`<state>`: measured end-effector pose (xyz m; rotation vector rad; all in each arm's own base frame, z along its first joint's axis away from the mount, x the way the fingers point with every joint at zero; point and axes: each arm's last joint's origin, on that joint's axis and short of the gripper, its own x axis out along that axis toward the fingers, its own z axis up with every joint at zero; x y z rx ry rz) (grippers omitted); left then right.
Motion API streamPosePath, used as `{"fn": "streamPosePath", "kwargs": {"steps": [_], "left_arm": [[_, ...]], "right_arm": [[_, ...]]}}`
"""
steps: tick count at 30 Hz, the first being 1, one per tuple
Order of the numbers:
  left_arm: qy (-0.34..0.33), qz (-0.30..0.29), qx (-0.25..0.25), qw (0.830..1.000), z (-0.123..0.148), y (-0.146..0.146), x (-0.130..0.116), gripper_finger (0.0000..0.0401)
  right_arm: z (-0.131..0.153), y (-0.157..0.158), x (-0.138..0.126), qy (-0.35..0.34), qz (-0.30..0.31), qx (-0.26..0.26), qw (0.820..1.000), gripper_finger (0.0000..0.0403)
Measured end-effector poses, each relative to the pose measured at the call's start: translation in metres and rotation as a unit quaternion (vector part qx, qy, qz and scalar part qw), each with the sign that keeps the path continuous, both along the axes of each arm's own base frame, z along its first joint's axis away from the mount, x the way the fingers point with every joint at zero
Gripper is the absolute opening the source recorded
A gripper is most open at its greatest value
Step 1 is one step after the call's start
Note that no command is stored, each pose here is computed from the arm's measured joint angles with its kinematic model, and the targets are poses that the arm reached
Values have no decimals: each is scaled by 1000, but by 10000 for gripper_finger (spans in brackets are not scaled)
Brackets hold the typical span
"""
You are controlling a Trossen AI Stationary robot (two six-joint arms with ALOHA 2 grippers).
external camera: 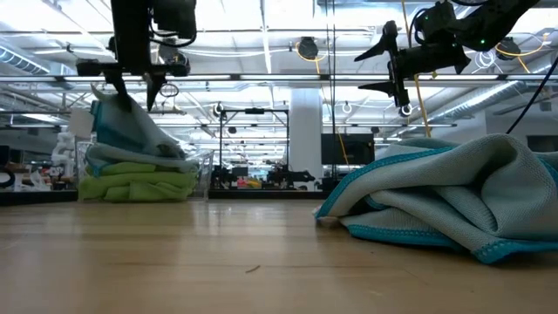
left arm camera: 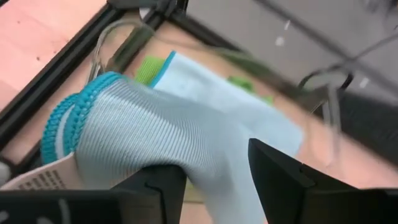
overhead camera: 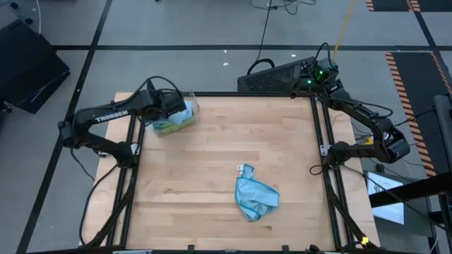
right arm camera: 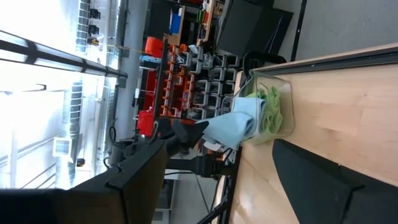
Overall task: Fold microfiber towels
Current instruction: Stack the folded blue microfiber cloth on top of the blue microfiber cloth on the transparent bin
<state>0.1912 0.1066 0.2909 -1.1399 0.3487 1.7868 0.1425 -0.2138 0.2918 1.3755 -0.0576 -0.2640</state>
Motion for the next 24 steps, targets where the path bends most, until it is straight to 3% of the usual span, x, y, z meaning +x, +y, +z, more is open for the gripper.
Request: {"fn": "streamPosePath", "kwargs": {"steps": [10, 17, 24], "left_arm": [[-28, -129, -136, 982, -5, 19, 0, 173], [-84, -213, -224, 947, -6, 29, -6, 173], [-95, -342, -245, 902, -5, 37, -11, 173]], "right_arm": [[1, 0, 0, -1, 2, -7, 1000, 286], [1, 0, 0, -2, 3, -5, 1000, 286], [1, 0, 0, -2, 3, -5, 1000, 286]]}}
